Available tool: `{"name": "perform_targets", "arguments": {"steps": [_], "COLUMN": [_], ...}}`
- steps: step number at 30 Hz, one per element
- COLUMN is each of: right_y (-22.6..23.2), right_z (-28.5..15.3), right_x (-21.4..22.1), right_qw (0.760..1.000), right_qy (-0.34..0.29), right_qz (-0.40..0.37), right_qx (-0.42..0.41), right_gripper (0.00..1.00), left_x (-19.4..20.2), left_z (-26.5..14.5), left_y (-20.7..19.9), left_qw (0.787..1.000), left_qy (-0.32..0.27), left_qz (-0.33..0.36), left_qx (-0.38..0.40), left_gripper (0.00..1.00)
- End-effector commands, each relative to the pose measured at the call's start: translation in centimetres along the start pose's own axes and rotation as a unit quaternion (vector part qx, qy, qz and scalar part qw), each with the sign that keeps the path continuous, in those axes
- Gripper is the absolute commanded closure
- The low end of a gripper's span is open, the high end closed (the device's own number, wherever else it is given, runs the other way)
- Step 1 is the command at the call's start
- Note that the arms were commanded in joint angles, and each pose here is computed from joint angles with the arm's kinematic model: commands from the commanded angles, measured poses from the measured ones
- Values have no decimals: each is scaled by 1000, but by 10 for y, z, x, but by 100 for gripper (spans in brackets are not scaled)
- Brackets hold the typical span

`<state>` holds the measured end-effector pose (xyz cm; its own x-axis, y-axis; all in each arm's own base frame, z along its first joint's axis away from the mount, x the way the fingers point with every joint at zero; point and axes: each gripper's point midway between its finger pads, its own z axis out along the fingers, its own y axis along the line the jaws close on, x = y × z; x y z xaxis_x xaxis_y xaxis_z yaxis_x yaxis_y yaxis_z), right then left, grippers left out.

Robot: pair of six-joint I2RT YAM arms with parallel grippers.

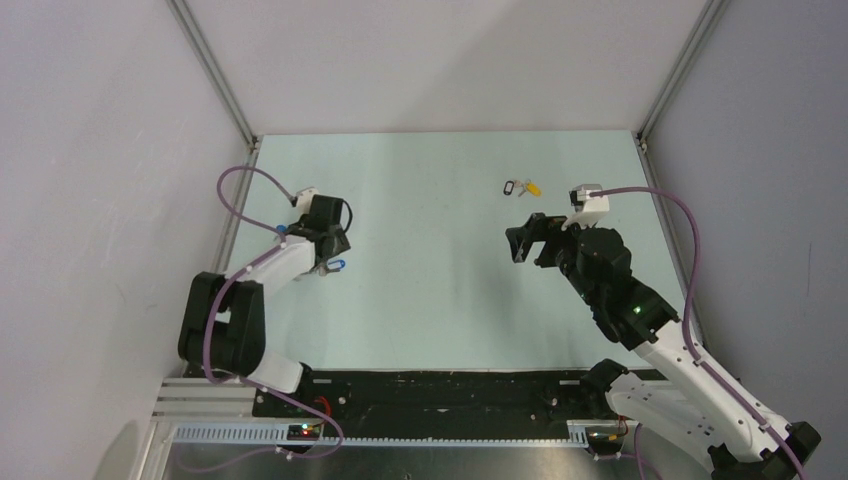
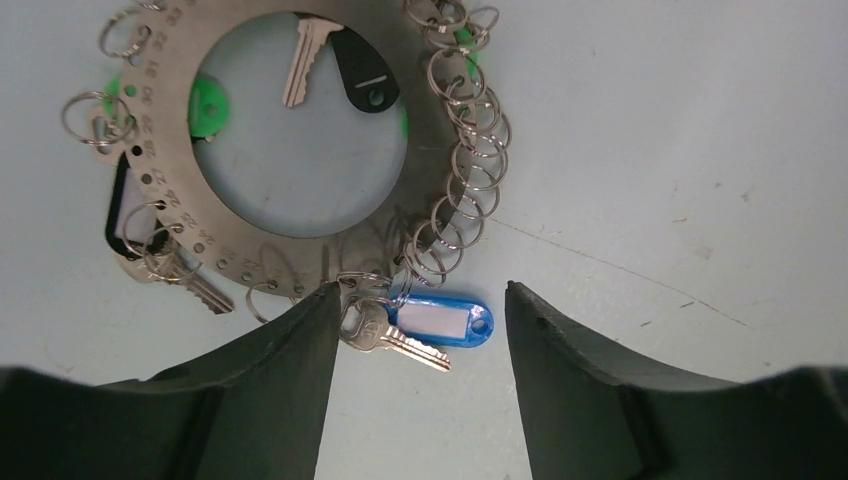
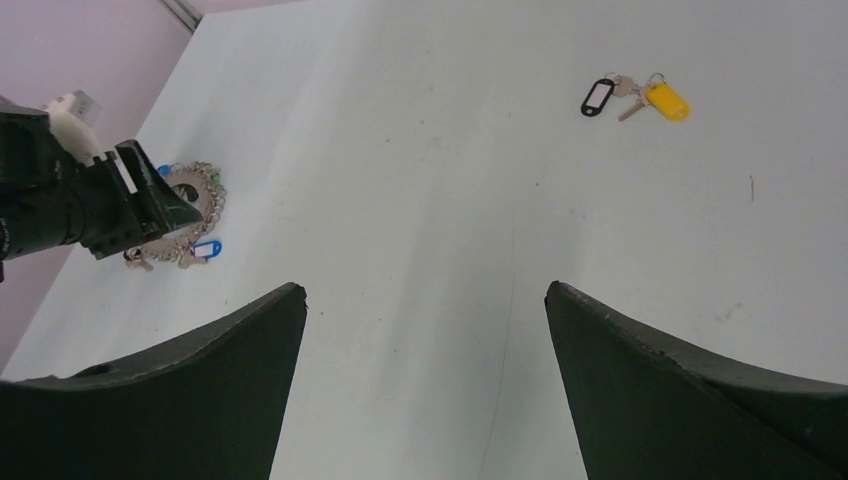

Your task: Remove the keys from the keyring

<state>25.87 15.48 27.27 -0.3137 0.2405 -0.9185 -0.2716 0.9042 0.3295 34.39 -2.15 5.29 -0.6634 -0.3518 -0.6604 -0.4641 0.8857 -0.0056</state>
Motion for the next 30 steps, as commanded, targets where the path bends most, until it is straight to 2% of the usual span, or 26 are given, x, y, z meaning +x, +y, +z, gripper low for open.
{"name": "perform_targets", "arguments": {"steps": [1, 3, 5, 8, 10, 15, 17, 18, 20, 24, 26, 30], "right_y": [8, 9, 11, 13, 13, 13, 14, 13, 14, 14, 14, 16], "right_z": [-2, -2, -1, 0, 0, -6, -8, -8, -10, -14, -14, -14], "right_x": [-12, -13, -13, -12, -12, -16, -18, -19, -21, -23, -23, -22], "right_qw": [999, 999, 999, 999, 999, 999, 998, 998, 998, 998, 998, 998], "right_qy": [-23, -25, -25, -22, -22, -30, -34, -35, -38, -43, -42, -40], "right_qz": [1, 2, 1, 1, 1, 2, 1, 1, 1, 2, 1, -1], "right_qx": [-23, -28, -33, -38, -39, -42, -44, -44, -47, -50, -50, -54], "right_gripper": [5, 5, 5, 5, 5, 5, 5, 5, 5, 5, 5, 6], "left_x": [-11, -9, -8, -4, -2, -1, -1, -2, -1, 0, -5, -27], "left_z": [7, 13, 17, 21, 23, 28, 28, 28, 28, 15, -1, -51], "left_y": [-9, -7, -5, -8, -6, 1, 0, -1, -4, -23, -37, -64], "left_qw": [1000, 1000, 1000, 999, 999, 998, 997, 997, 997, 995, 996, 991], "left_qy": [1, 8, 14, 34, 43, 66, 70, 70, 75, 72, 45, -12], "left_qz": [-20, -17, -16, -18, -18, -17, -15, -12, -6, 23, 45, 39], "left_qx": [16, 11, 7, 18, 14, 5, 10, 13, 23, 59, 69, 129], "left_gripper": [35, 35, 42, 46, 55, 69, 83, 93, 99, 100, 100, 100]}}
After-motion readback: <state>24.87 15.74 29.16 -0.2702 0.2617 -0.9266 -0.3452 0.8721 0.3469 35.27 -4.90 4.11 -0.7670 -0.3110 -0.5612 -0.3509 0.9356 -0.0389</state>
